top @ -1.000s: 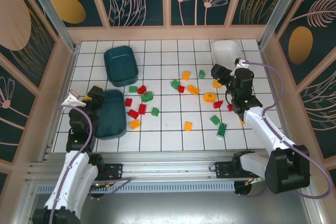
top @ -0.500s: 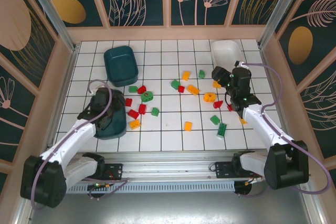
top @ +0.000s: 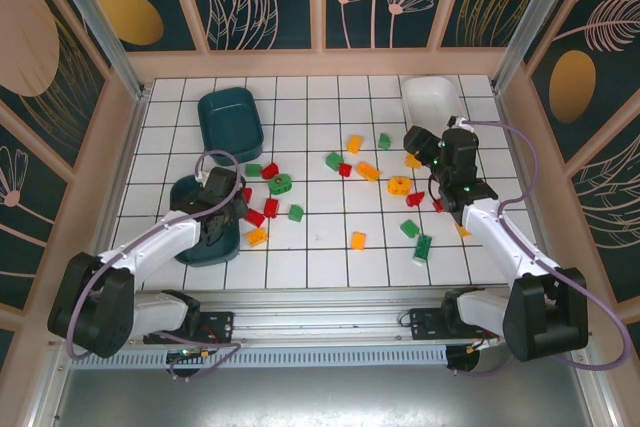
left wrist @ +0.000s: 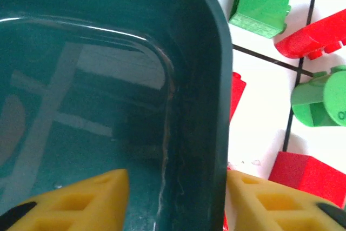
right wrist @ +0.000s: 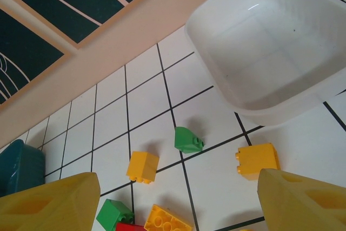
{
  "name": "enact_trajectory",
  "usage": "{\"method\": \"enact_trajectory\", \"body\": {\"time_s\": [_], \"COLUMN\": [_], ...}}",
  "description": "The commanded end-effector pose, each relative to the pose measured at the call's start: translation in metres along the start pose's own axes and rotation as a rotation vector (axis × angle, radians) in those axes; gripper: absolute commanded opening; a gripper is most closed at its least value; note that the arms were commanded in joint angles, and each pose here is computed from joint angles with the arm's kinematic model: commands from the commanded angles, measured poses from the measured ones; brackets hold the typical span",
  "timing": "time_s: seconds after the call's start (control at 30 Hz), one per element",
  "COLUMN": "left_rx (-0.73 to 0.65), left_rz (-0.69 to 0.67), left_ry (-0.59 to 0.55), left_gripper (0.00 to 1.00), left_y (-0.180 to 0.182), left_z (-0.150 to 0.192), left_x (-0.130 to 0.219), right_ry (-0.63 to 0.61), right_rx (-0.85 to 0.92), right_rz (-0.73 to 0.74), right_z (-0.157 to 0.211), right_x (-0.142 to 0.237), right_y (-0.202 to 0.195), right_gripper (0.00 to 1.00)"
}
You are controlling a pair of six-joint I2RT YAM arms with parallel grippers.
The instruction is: Sort the legos into containers by color
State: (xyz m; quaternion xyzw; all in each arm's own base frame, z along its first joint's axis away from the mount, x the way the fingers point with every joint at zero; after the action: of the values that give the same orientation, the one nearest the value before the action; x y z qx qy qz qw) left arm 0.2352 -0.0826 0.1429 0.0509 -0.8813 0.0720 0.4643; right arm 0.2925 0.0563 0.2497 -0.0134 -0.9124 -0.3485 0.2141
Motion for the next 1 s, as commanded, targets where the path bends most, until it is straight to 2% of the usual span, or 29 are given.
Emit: {"method": "enact_trajectory", "body": {"time_s": [0.0,0.23,0.37,0.47,0.57,0.73,0.83,0.97], "left_rx": [-0.039,-0.068,-0.088,-0.158,-0.197,-0.228,-0.252,-0.278], "left_rz": [-0.043,-0.070,-0.088,-0.142,-0.138,0.001,0.133,0.210], "left_ry": [-0.020,-0.013,-0.041,-0.114,-0.180,-0.294,-0.336,-0.407], "left_gripper": [0.29,0.00,0.00,0.00,0.00,0.00,0.00,0.00], "left_y": [0.000,0.002,-0.004,-0.023,-0.044,-0.088,-0.128,-0.181], "left_z": [-0.004,-0.002,-0.011,-0.027,-0.046,-0.088,-0.119,-0.160], "left_x": [0.002,0.002,0.016,0.046,0.080,0.121,0.123,0.107], "right_ry": [-0.019,-0.015,-0.016,-0.021,-0.027,-0.040,-0.049,-0.064], "right_rx": [-0.006,-0.011,-0.011,-0.009,-0.012,-0.019,-0.027,-0.041], "right_rz": [0.018,0.017,0.018,0.020,0.020,0.017,0.019,0.032], "right_z": [-0.001,-0.002,-0.004,-0.007,-0.010,-0.018,-0.023,-0.029], "right_x": [-0.001,-0.001,-0.001,0.000,0.000,0.000,0.000,-0.001], "right_y": [-0.003,-0.006,-0.006,-0.006,-0.006,-0.007,-0.009,-0.017], "right_gripper": [0.77,0.77,0.77,0.77,0.78,0.77,0.77,0.77]}}
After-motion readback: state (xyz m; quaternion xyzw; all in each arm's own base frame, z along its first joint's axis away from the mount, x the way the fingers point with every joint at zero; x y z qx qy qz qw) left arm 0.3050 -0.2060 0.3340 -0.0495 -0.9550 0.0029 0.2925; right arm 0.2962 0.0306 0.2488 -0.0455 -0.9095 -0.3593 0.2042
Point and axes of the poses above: each hand's point on the last joint's axis, 136 mm out from that joint toward the fingers, its own x axis back along the fingers, its own y axis along the line the jaws close on, z = x × y, the point moved 10 cm from there along x, back along the fingers, and after that the axes turned 9 degrees about -x, right-handed, at the moved point
